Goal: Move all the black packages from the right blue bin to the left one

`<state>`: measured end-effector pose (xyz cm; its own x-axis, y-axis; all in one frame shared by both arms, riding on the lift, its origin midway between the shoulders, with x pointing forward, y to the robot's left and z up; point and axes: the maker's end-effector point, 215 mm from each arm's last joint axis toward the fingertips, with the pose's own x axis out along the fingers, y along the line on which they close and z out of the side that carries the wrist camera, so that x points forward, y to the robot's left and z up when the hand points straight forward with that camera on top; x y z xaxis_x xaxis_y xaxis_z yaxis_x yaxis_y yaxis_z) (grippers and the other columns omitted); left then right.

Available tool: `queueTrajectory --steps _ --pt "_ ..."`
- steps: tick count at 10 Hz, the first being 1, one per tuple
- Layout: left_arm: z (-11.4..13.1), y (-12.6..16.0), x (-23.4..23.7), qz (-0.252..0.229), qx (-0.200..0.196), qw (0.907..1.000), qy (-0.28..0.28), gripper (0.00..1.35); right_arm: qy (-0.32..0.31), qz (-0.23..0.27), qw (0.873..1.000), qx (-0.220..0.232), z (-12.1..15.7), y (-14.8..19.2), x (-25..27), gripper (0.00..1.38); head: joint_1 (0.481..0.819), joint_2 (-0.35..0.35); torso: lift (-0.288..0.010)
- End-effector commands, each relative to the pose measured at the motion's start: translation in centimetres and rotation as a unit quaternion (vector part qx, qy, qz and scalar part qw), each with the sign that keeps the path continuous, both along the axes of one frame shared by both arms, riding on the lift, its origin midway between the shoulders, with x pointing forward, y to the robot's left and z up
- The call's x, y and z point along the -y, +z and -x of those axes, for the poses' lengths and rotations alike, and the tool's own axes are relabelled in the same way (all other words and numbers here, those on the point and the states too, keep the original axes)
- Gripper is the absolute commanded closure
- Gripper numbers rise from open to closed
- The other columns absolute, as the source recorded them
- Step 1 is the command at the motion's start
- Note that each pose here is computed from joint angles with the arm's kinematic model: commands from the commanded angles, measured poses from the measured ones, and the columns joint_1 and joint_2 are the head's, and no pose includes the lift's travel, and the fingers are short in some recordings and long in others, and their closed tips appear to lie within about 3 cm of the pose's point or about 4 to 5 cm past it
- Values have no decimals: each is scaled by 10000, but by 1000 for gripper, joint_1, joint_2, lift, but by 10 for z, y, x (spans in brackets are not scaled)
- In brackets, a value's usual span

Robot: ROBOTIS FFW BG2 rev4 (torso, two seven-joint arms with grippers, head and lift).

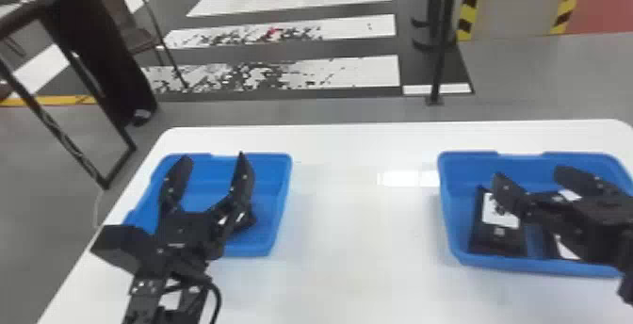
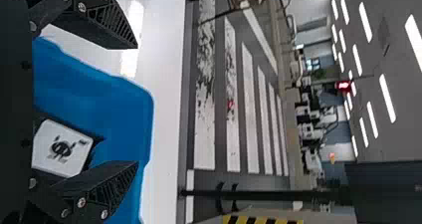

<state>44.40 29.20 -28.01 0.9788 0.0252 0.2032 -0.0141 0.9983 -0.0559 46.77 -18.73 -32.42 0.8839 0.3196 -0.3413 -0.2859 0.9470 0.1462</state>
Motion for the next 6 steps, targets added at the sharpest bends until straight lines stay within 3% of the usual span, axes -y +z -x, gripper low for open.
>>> queueTrajectory --steps 1,3,6 --pt "10 -2 13 124 -66 9997 -185 213 -362 88 9975 -607 14 -39 24 219 695 140 -154" --pt "10 -13 30 201 -203 9988 -386 213 -550 108 9917 -1155 0 -85 37 231 695 79 -154" --pt "8 -13 43 296 -222 9979 -539 213 -382 84 9908 -1298 -22 -94 15 285 695 45 -154"
